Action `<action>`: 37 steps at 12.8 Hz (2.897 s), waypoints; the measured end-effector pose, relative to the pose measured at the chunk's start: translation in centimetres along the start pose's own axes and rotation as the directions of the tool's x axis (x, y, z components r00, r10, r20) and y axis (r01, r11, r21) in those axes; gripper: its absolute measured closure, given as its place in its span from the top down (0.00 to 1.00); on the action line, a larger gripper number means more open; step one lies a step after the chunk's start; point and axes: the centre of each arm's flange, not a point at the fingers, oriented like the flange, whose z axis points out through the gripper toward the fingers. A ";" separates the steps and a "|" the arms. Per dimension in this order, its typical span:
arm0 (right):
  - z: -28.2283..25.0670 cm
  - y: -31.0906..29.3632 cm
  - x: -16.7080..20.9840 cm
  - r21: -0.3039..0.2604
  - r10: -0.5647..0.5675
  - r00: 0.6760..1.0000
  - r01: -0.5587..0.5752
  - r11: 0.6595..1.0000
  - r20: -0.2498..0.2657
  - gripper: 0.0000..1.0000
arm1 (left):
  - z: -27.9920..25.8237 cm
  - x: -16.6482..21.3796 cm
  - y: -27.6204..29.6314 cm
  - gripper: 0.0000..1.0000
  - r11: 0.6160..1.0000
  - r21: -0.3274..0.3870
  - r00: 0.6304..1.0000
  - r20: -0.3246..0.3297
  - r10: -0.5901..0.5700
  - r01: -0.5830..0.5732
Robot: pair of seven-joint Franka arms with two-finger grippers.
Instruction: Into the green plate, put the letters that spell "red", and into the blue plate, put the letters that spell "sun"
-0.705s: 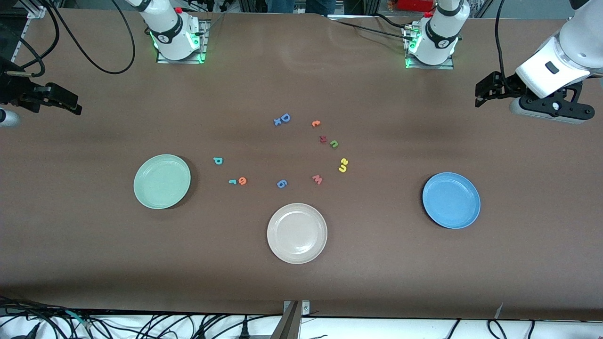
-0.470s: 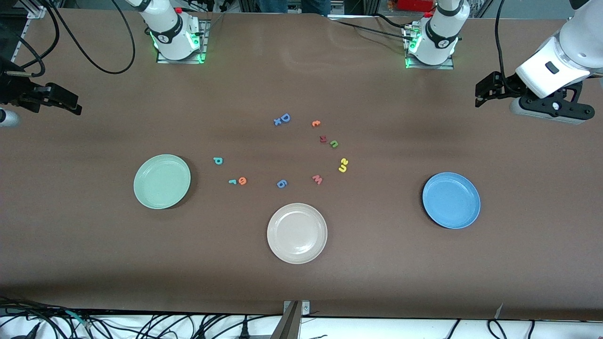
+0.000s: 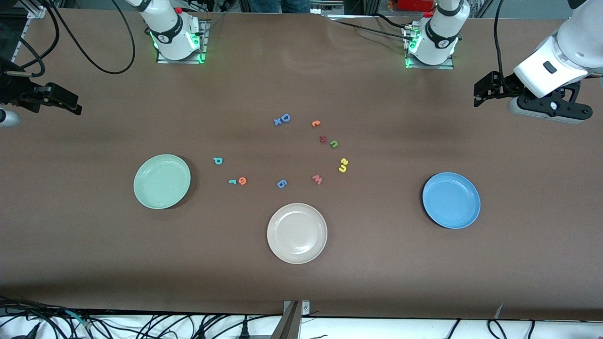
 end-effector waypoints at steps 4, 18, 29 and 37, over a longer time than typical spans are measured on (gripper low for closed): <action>0.0 0.0 0.0 0.000 0.000 1.000 0.000 1.000 0.000 1.00 | 0.0 0.0 0.0 1.00 1.000 0.000 1.000 0.000 -0.001 0.001; 0.2 0.0 0.1 0.000 0.001 1.000 -0.001 1.000 0.004 1.00 | 0.1 0.1 -0.1 1.00 1.000 0.000 1.000 0.002 -0.001 0.001; 0.2 0.0 0.1 0.000 0.001 1.000 -0.001 1.000 0.004 1.00 | 0.3 0.1 -0.1 1.00 1.000 -0.001 1.000 0.007 -0.001 0.001; 0.2 0.0 0.1 0.000 0.001 1.000 -0.001 1.000 0.004 1.00 | 2.3 1.1 0.2 1.00 1.000 -0.005 0.998 0.056 0.007 -0.006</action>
